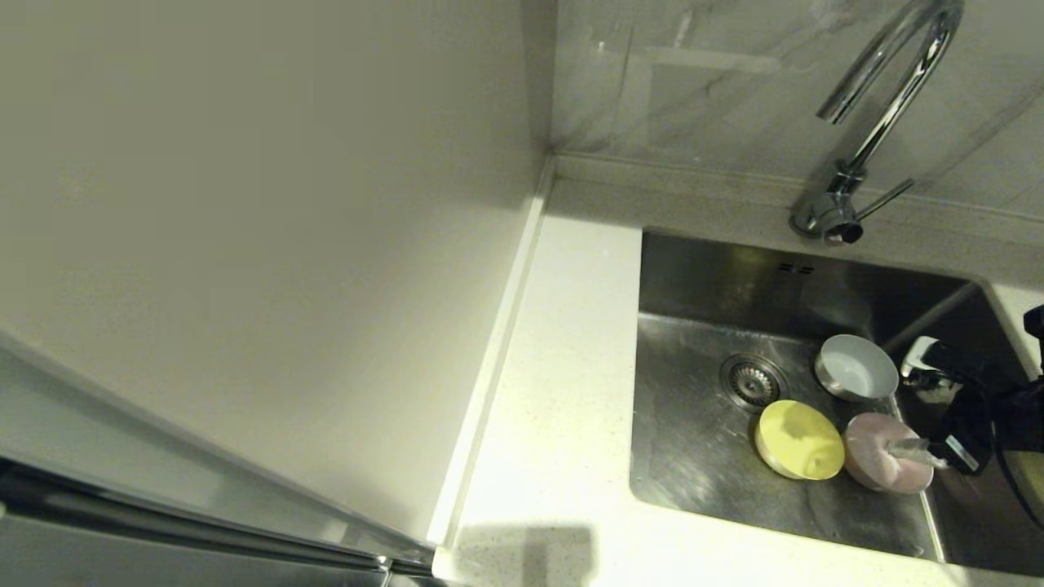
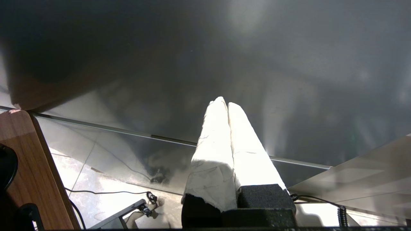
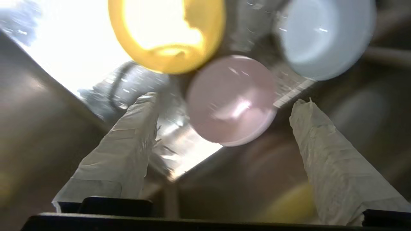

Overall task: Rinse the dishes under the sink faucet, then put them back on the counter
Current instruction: Put a bowl back to the table from the sink

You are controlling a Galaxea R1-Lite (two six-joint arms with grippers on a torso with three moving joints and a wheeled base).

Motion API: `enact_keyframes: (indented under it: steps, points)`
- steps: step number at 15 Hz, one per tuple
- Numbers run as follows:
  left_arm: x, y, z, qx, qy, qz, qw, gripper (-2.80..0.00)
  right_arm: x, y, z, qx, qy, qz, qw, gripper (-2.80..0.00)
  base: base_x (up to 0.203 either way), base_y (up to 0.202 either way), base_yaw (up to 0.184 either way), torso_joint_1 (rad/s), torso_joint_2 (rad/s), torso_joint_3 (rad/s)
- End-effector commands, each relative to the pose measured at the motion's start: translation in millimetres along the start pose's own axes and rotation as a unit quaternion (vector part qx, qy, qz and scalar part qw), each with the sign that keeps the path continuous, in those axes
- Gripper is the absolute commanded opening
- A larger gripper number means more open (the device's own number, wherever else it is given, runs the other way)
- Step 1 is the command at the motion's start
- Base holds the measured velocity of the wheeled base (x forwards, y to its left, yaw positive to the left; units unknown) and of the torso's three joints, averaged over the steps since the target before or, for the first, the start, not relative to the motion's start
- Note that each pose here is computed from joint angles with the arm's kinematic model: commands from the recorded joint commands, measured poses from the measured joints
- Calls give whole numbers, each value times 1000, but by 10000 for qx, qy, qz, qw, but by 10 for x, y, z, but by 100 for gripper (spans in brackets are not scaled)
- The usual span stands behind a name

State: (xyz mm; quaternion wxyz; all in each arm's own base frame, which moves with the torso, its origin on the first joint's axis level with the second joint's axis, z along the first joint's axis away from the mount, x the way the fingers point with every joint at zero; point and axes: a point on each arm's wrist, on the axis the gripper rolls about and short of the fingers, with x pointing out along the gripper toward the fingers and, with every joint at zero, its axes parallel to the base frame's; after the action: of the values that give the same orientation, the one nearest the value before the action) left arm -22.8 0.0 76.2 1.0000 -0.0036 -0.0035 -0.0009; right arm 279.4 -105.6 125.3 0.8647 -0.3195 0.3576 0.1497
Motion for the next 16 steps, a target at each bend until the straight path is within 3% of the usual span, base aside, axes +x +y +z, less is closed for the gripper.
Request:
enact_keyframes:
  steps: [1, 4, 7, 11, 16]
  points:
    - [2, 0, -8, -2, 12, 1, 10000, -280, 125, 29, -20, 50, 3, 140, 9999, 0, 0, 0, 0, 0, 0, 0]
    - [2, 0, -8, -2, 12, 1, 10000, -280, 241, 83, -14, -7, -56, 187, 9998, 0, 0, 0, 0, 0, 0, 0]
    - [2, 0, -8, -2, 12, 1, 10000, -280, 461, 115, -41, -70, -429, -251, 9987, 0, 0, 0, 0, 0, 0, 0]
    - [2, 0, -8, -2, 12, 1, 10000, -280, 585, 91, 87, 138, -614, -364, 9974, 0, 0, 0, 0, 0, 0, 0]
    - [2, 0, -8, -2, 12, 1, 10000, -280, 649, -20, 116, 342, -177, -996, 9943, 0, 0, 0, 0, 0, 0, 0]
